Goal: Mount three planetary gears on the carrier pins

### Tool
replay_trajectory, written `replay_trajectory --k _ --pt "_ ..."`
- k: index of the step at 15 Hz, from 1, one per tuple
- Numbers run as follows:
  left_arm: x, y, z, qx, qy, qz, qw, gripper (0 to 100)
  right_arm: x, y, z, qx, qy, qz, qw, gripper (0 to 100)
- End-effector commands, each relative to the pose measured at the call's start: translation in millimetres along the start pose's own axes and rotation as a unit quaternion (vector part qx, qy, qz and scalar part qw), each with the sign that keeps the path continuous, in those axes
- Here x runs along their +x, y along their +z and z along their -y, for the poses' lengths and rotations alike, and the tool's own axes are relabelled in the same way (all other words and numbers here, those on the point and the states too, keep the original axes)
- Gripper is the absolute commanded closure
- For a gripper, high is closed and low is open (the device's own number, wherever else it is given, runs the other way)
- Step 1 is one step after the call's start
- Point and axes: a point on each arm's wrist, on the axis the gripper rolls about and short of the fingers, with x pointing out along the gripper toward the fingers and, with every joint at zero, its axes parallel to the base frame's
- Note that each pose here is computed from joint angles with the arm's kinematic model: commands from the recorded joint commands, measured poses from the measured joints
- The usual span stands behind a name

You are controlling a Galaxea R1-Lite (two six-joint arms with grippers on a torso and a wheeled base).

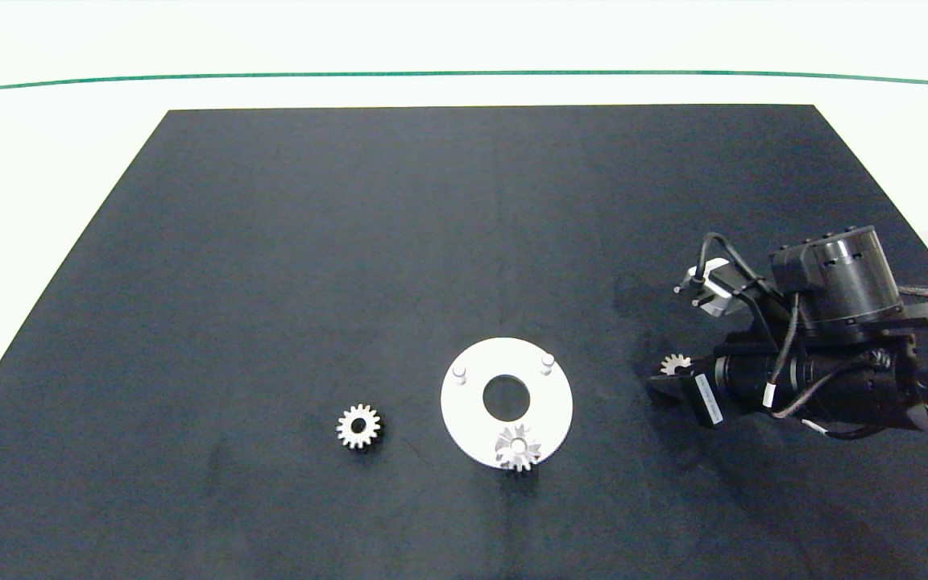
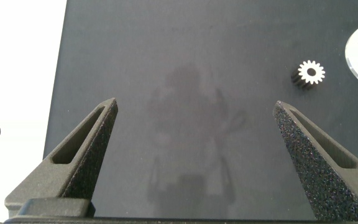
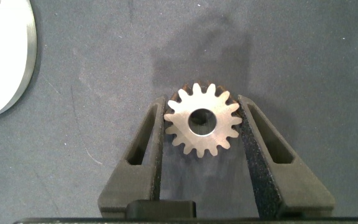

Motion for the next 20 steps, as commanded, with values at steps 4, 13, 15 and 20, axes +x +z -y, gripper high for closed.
replay_trajectory --k 4,13,15,20 --pt "0.5 -1.3 0.1 0.001 0.0 -0.003 1.0 0 -10.5 -0.5 -0.3 -0.021 0.002 -0.004 0.9998 96" --pt "0.4 -0.5 0.1 0.0 0.001 -0.002 1.0 0 -86.7 48.1 -56.7 -0.101 0.046 0.063 0.9918 96" --pt "-0.1 -0.2 0.0 -0.001 0.002 -0.001 1.0 0 -74.4 56.1 -73.6 -0.117 0.045 0.059 0.9903 96" --pt "-0.2 -0.6 0.1 -0.001 0.002 -0.001 1.0 0 -30.4 64.4 -97.5 -0.138 0.039 0.02 0.9895 96"
